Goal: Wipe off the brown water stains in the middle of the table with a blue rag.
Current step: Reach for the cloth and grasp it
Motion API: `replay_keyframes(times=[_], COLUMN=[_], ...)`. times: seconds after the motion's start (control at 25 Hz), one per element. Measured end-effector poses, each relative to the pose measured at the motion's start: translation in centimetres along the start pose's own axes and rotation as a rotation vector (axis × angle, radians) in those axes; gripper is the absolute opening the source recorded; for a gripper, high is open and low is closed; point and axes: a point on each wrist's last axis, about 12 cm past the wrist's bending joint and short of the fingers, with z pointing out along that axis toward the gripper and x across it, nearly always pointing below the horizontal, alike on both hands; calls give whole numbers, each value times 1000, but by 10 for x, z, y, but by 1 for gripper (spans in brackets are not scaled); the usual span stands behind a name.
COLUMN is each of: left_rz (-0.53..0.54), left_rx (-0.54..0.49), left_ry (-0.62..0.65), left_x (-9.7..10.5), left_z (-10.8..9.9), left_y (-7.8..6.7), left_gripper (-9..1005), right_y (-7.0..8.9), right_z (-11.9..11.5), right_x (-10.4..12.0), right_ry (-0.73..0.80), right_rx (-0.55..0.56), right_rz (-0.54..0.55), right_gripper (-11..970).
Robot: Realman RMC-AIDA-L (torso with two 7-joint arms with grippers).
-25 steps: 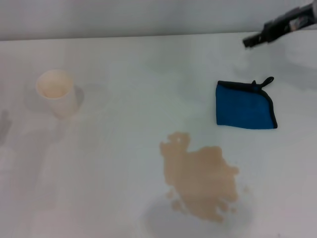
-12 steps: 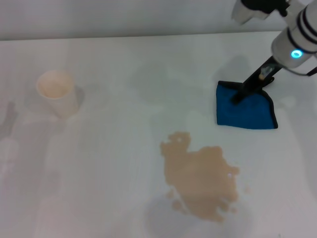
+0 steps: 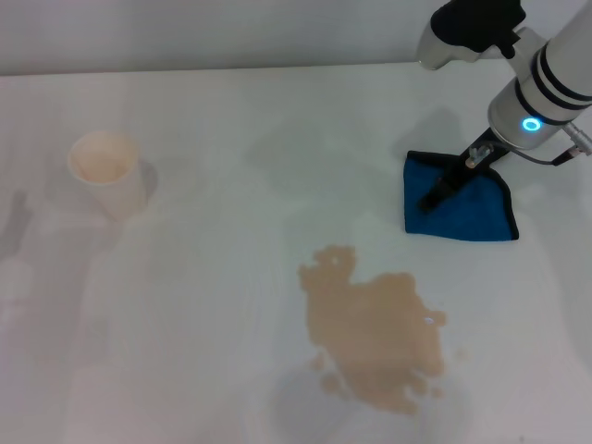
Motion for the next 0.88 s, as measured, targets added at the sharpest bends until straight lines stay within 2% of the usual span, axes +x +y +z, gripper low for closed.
replay_keyframes(times=[0.88], left_rz=[5], left_rx=[-16], left_ry=[-1], left_x=[-1], left_z=[-3], left_y=[4], left_gripper=[882], right_y=[-8], right_z=[14], right_x=[14], right_ry=[34], right_rx=[47], right_rz=[83], right_gripper=[811])
